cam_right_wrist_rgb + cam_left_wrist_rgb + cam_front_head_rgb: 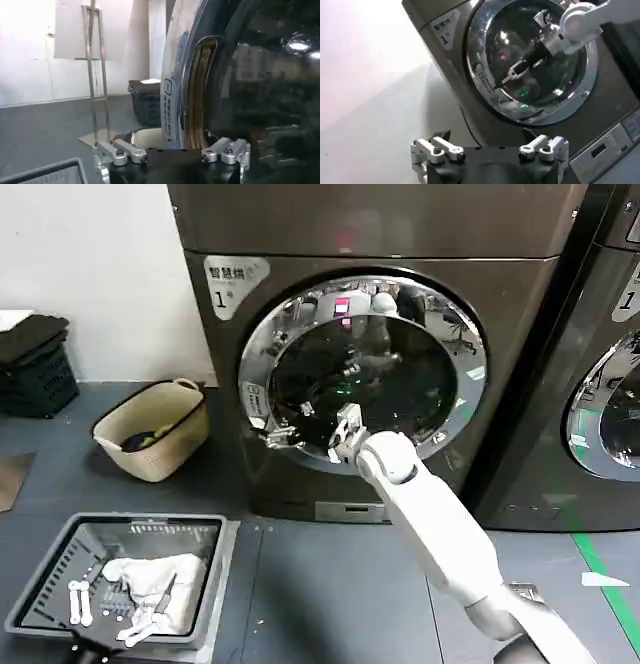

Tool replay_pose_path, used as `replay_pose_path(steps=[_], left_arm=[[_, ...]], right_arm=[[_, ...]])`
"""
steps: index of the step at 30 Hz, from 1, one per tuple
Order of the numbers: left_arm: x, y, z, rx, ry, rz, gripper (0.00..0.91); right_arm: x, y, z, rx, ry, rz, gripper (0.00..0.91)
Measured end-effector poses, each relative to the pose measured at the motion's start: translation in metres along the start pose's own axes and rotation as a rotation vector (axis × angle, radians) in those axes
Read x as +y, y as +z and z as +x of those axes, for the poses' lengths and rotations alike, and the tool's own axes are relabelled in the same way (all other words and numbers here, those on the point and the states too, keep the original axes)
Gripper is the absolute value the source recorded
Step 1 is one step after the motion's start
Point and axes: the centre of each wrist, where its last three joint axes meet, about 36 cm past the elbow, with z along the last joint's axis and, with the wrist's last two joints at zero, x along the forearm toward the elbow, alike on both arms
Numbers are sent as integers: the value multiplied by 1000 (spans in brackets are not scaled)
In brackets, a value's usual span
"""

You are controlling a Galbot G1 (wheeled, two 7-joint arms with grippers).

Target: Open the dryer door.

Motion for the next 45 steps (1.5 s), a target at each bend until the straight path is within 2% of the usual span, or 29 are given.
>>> replay_pose_path(steps=[31,45], left_arm=[[-1,3,0,3,-2,6,907],[-1,5,-1,3,-6,8,907]], right_arm=[[1,-11,-26,3,-67,26,907],[14,-8,-15,-4,-151,16,907]])
